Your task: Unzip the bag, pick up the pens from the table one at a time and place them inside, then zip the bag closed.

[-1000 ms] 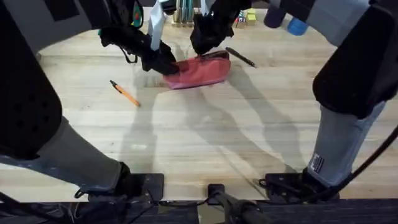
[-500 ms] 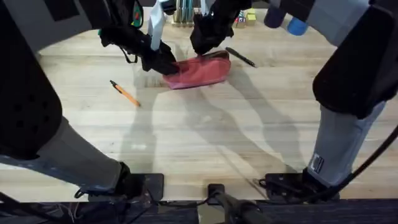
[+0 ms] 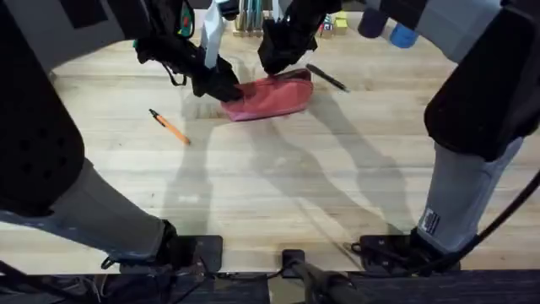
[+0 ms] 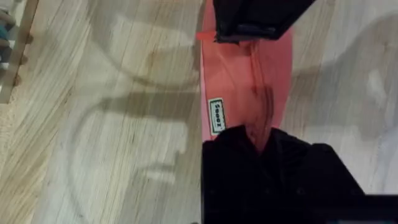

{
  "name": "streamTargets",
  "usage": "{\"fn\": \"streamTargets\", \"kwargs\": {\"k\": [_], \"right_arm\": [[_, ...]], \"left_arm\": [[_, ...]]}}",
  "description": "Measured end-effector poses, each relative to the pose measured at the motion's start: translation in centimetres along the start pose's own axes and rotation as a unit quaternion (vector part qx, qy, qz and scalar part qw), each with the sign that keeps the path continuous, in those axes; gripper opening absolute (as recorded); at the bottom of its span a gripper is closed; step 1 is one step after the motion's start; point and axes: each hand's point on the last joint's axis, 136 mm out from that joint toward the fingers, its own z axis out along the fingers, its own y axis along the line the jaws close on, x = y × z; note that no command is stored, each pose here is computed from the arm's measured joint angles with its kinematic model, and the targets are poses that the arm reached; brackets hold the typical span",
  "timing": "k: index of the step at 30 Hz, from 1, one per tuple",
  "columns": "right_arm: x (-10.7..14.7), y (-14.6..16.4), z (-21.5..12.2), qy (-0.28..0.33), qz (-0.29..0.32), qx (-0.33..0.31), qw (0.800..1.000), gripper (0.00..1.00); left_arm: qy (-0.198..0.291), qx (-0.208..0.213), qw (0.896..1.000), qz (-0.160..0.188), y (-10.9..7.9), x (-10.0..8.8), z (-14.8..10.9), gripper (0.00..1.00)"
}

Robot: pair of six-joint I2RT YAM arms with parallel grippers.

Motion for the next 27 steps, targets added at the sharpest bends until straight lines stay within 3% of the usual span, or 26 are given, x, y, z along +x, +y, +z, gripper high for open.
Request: {"fn": "streamTargets", "kwargs": {"k": [5,14,27], "right_arm": [[-0.1,0.1,-0.4,-0.003,-0.001,-0.001,1.0,0.032],[-0.4,1.7,-3.8,-0.032,-0.013,-0.017,0.999,0.032],[-0.1,1.8,-3.9,-0.028,-0.012,-0.018,0.999,0.032]], "left_arm": [[0.0,0.0,1.0,0.0,0.0,0.0,0.0,0.042],[0.0,-0.001,1.0,0.001,0.1,0.0,0.0,0.042],[0.0,-0.001,1.0,0.001,0.1,0.0,0.0,0.042]]}}
